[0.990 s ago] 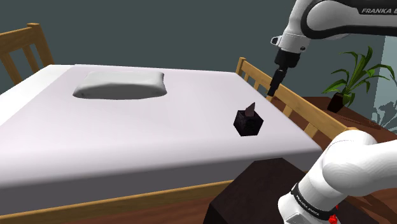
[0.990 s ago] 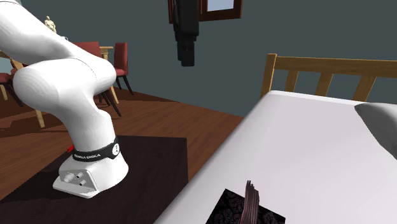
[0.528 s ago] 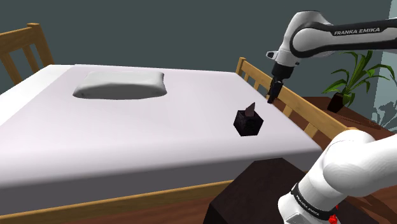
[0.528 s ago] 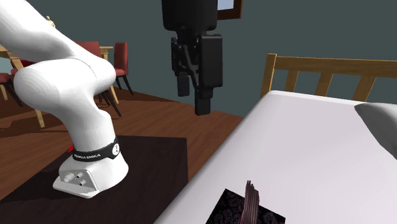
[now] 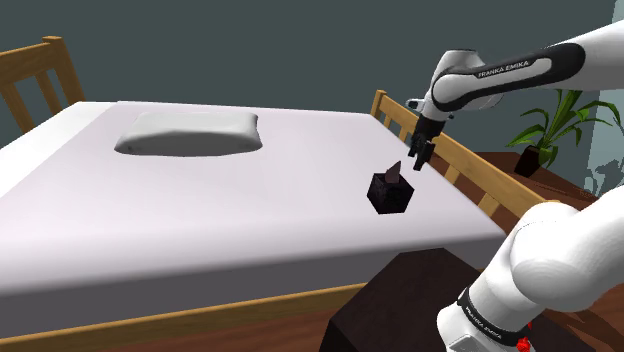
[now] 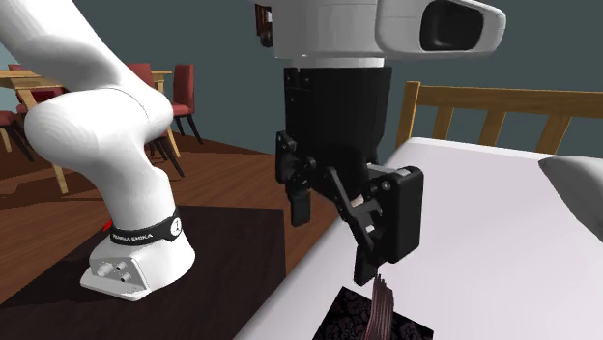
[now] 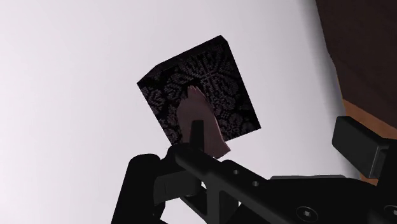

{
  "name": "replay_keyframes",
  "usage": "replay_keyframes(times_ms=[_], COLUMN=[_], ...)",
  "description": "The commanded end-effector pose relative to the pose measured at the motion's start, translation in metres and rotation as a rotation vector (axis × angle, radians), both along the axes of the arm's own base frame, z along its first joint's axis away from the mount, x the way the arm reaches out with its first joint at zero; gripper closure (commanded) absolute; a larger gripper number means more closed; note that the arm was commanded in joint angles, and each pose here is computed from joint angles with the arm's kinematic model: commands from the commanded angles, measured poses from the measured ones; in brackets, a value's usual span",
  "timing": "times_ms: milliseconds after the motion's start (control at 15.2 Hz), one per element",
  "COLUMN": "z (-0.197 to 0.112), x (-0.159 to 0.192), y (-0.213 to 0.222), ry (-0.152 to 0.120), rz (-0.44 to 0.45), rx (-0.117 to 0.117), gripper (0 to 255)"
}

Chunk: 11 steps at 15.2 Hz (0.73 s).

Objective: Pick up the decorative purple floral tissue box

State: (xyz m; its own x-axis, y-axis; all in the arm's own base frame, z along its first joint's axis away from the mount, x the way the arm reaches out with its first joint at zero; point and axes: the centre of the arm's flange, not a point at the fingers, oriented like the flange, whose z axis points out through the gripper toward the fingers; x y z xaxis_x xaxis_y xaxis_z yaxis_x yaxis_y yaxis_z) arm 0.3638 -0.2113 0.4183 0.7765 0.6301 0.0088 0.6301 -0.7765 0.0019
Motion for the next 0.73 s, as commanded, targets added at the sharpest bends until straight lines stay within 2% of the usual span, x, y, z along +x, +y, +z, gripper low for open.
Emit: replay_keyframes(times_ms=[0, 264, 660], z=[-0.019, -0.054, -0.081], x=[0.012, 0.039, 0.04], y=[-0.016, -0.045, -0.046], ry=[-0.002, -0.006, -0.006], rz=[0.062, 0.178, 0.182], rx=[-0.003, -0.004, -0.004], gripper=[0, 0, 0])
